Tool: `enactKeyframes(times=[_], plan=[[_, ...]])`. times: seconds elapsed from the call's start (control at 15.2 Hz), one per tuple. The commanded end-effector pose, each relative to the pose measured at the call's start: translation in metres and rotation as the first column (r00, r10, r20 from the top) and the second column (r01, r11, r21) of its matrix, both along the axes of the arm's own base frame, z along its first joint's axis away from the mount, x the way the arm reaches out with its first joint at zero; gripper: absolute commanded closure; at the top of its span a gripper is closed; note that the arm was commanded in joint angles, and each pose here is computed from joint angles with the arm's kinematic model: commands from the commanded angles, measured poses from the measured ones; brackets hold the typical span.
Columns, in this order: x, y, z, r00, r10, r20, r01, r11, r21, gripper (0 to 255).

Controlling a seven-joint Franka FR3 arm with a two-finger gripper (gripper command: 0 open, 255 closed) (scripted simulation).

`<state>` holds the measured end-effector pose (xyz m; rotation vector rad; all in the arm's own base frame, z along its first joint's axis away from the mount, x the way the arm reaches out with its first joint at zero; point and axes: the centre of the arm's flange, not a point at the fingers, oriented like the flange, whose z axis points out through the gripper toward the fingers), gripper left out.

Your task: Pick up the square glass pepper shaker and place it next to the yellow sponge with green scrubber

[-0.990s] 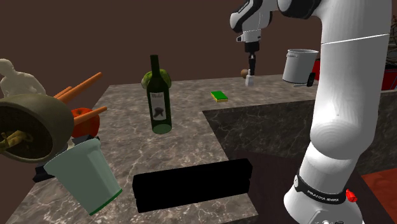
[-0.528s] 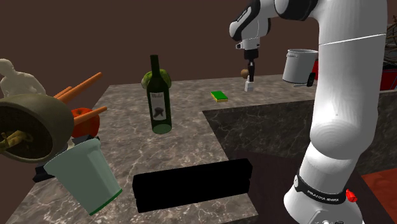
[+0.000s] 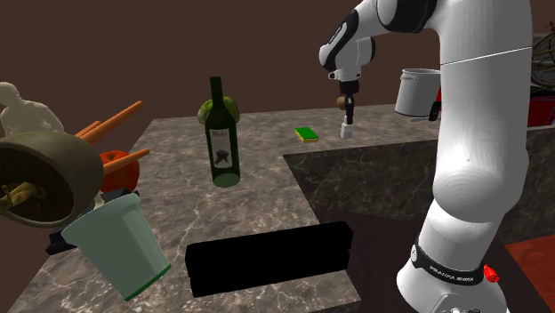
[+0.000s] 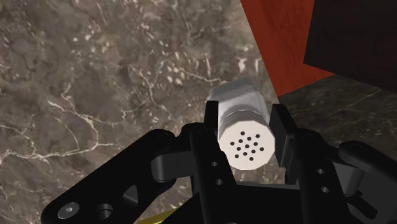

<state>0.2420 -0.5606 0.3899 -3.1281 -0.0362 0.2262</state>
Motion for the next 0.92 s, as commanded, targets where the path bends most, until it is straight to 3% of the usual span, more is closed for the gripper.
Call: enactKeyframes(times=[0.0,0.59,0.66,0.86], plan=[[-0.0009,-0.0009,-0.0103,1.0,0.0,0.0,0.0,1.0,0.0,255],[-0.0009,-0.0009,-0.0175,1.0,0.0,0.0,0.0,1.0,0.0,255],[-0.0009,-0.0009,-0.0175,1.0,0.0,0.0,0.0,1.0,0.0,0],[-0.0009,-0.0009,-0.0175,1.0,0.0,0.0,0.0,1.0,0.0,0]])
